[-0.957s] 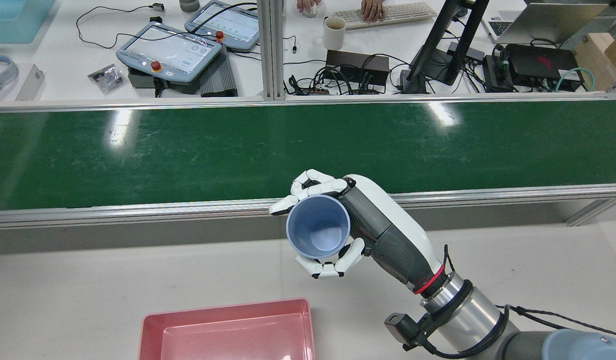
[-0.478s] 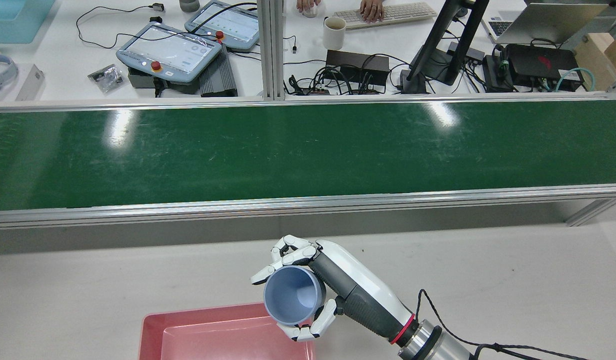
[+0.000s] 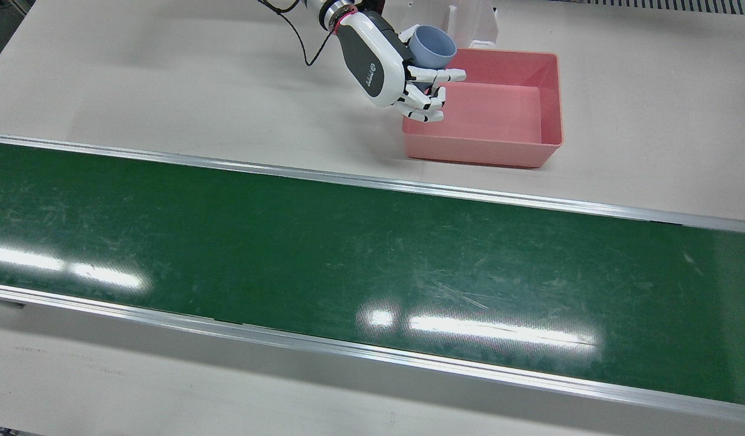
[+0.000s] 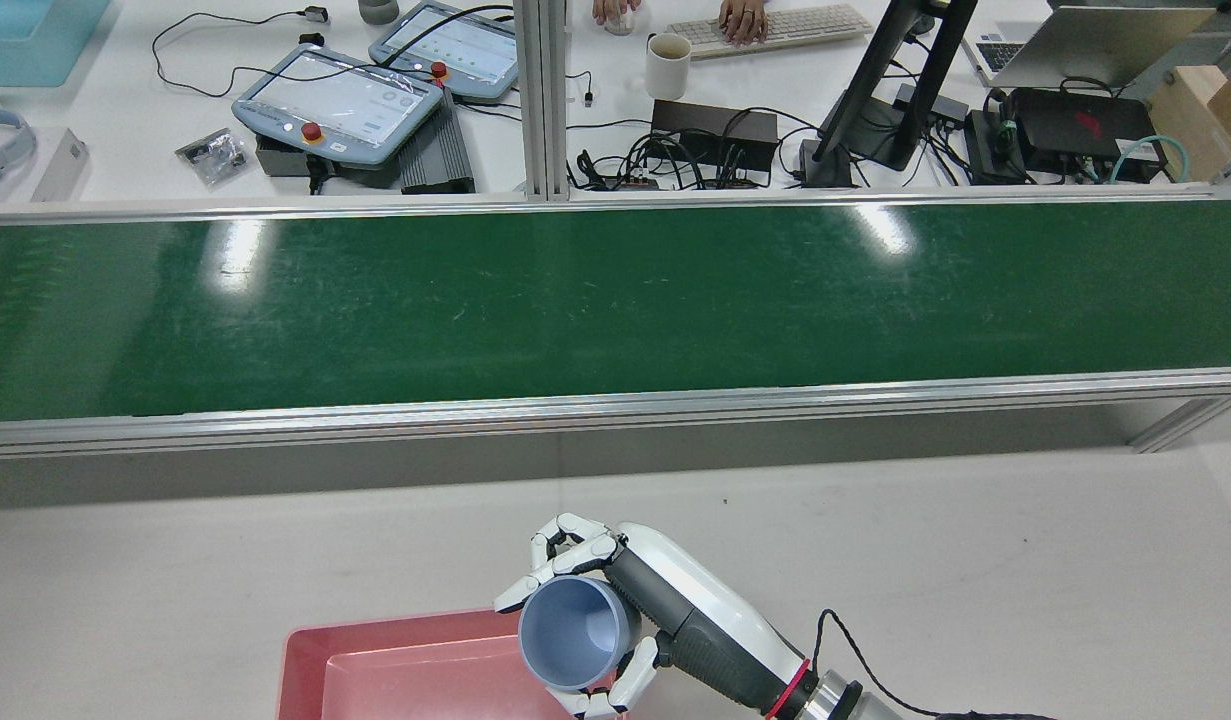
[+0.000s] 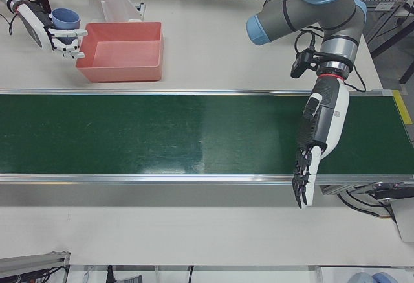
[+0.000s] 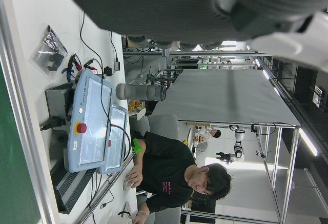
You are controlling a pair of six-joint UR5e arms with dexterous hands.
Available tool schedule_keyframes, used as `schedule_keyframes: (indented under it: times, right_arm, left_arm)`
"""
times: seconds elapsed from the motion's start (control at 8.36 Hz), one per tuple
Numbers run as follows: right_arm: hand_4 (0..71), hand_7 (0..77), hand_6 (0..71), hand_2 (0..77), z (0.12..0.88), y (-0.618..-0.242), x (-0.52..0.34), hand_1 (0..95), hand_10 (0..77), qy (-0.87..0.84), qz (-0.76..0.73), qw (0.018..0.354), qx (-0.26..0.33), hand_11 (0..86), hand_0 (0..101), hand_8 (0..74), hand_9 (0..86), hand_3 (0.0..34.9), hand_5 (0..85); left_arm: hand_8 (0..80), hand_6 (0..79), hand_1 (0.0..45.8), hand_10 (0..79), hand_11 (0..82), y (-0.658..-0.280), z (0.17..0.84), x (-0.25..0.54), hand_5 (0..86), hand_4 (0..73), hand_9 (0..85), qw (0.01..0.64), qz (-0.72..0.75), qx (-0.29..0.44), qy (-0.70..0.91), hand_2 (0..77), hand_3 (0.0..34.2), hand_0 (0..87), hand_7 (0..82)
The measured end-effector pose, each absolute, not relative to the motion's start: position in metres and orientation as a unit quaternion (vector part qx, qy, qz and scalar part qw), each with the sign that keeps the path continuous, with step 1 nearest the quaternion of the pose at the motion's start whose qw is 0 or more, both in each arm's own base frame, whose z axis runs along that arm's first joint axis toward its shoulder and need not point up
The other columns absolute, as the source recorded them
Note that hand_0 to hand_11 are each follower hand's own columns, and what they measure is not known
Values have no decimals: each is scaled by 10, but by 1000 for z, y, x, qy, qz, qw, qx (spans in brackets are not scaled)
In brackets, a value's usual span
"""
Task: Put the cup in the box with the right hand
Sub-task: 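Lower the cup into the pink box and open the right hand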
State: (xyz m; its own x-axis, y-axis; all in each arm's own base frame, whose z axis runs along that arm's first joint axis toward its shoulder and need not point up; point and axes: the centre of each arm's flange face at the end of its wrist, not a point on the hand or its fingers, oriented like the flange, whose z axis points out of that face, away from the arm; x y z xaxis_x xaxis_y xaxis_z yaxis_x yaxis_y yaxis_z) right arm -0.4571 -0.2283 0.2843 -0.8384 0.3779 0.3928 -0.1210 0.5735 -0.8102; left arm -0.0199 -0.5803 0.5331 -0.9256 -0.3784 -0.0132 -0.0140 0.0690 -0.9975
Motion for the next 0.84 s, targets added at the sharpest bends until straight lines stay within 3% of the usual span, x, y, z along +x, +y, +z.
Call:
schedule_keyframes:
  times: [0.12,0.24,0.36,0.48,0.6,0.72,0.84]
  right_arm:
    - [371,638,196,475,285,-224,-462,76,196,-845,453,272,-83,284,584,469,535,0,98]
    - [371,535,169,475,286,-220,-466,76,158,-846,451,270,-88,256,584,393,584,0,98]
    - [371,535,169,475,287,-217,-469,76,158,-847,449,269,-92,256,584,393,584,0,98]
    - [365,273,44,458,286,-216,-470,87,5,-847,449,267,-95,22,547,218,502,0,87]
    - [322,104,11,458,286,-216,-471,87,0,-848,448,266,-97,11,487,54,393,0,55]
    - [322,104,11,458,285,-215,-471,87,0,-848,448,266,-98,11,487,54,393,0,55]
    - [0,22,5,360,285,-215,-472,158,0,-848,447,266,-99,11,487,5,11,0,55]
  left_arm:
    - [0,0,5,0,0,-580,533,-20,0,0,0,136,-668,-137,718,5,0,0,0]
    - [0,0,5,0,0,-580,533,-20,0,0,0,136,-668,-137,718,5,0,0,0]
    - [0,0,5,0,0,-580,533,-20,0,0,0,136,-668,-137,718,5,0,0,0]
    - [0,0,5,0,0,-580,533,-20,0,0,0,136,-668,-137,718,5,0,0,0]
    - [0,0,5,0,0,-580,533,-20,0,0,0,136,-668,-137,718,5,0,0,0]
    - [0,0,5,0,0,-580,533,-20,0,0,0,136,-668,-137,718,5,0,0,0]
    - [0,0,5,0,0,-580,533,-20,0,0,0,136,-668,-137,718,5,0,0,0]
